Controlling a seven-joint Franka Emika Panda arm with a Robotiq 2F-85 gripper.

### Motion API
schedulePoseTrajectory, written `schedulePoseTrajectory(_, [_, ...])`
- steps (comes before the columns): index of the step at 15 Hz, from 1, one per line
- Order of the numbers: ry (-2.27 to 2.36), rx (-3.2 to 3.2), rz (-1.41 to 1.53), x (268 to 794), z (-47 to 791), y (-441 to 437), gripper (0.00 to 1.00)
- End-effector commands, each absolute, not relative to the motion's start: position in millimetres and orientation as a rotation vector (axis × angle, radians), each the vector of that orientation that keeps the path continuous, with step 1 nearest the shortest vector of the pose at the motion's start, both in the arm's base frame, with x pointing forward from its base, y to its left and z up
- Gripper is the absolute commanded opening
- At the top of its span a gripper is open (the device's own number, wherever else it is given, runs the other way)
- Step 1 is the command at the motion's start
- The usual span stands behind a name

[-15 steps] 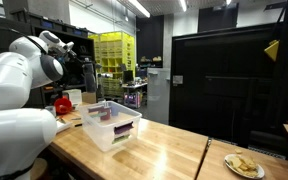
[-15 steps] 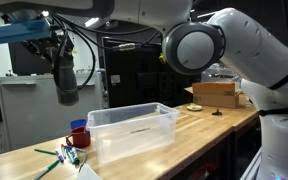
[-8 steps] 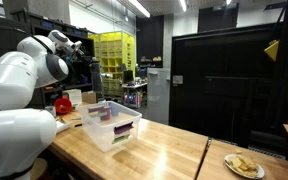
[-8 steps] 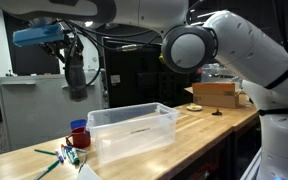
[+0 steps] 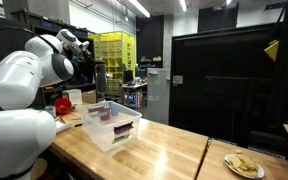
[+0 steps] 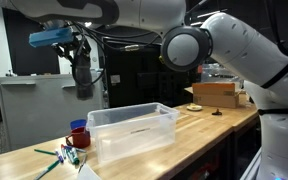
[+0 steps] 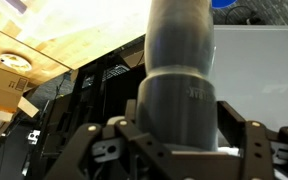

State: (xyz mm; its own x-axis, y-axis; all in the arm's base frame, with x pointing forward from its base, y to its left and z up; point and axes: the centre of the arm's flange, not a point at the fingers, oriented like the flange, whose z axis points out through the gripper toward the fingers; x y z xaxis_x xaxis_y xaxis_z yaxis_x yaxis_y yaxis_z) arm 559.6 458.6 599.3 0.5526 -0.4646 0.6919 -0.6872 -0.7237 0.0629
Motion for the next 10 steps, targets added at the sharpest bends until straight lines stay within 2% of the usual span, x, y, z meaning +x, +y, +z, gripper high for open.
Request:
schedulePoseTrajectory(1, [-1.011, 2.504, 0.908, 562.1, 613.5, 442.3, 0.53])
schedulePoseTrajectory(10, [-1.123, 2.552, 0.79, 564.6, 596.4, 417.4, 0.53])
